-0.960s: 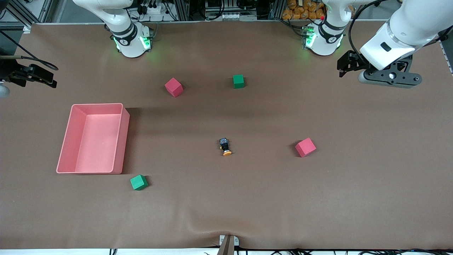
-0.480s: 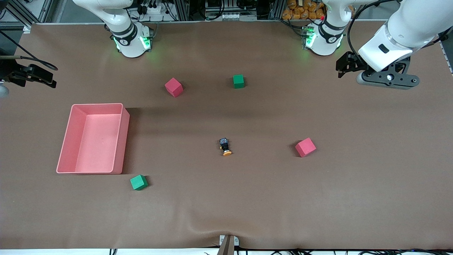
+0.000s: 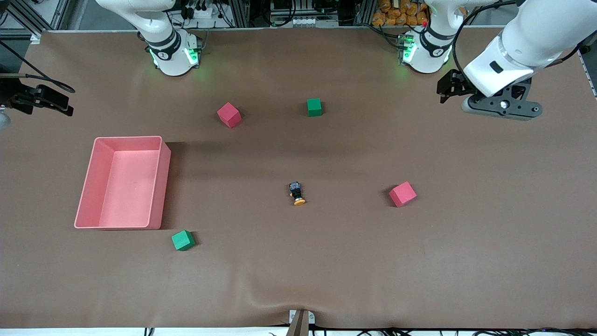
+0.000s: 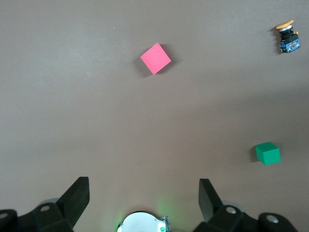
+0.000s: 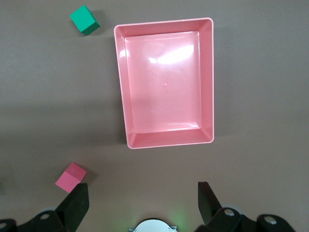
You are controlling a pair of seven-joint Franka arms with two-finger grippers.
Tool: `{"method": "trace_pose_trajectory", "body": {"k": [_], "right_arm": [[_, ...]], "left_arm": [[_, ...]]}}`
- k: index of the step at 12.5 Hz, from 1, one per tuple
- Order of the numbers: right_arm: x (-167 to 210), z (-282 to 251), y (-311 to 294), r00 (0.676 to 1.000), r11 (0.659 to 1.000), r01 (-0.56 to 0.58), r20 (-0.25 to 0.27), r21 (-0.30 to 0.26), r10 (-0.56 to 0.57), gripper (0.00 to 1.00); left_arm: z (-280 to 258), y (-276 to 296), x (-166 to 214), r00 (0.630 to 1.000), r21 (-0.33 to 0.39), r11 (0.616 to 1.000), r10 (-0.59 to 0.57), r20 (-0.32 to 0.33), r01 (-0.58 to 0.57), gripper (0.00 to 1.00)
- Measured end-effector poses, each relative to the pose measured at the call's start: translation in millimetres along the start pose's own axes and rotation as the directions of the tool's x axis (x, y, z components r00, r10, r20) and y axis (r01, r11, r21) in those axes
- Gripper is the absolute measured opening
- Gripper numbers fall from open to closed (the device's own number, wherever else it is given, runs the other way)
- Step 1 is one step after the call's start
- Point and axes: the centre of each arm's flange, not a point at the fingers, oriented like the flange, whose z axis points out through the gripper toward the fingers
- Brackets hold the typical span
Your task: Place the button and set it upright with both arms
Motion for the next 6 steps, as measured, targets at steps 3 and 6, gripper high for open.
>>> {"method": "trace_pose_trajectory", "body": {"k": [3,6], "right_arm": [[0.0,0.0,-0.1,1.0,1.0,0.0,0.0,0.0,0.0,1.0],[0.0,0.0,-0.1,1.0,1.0,0.0,0.0,0.0,0.0,1.0]], "left_arm": [[-1.9,14.0,-1.5,1.0,0.003,1.0,0.026,-0.007,-0.026,1.0],[-6.1,21.5,-3.6,0.999,0.005,0.999,0.039,-0.016,-0.039,1.0]]}}
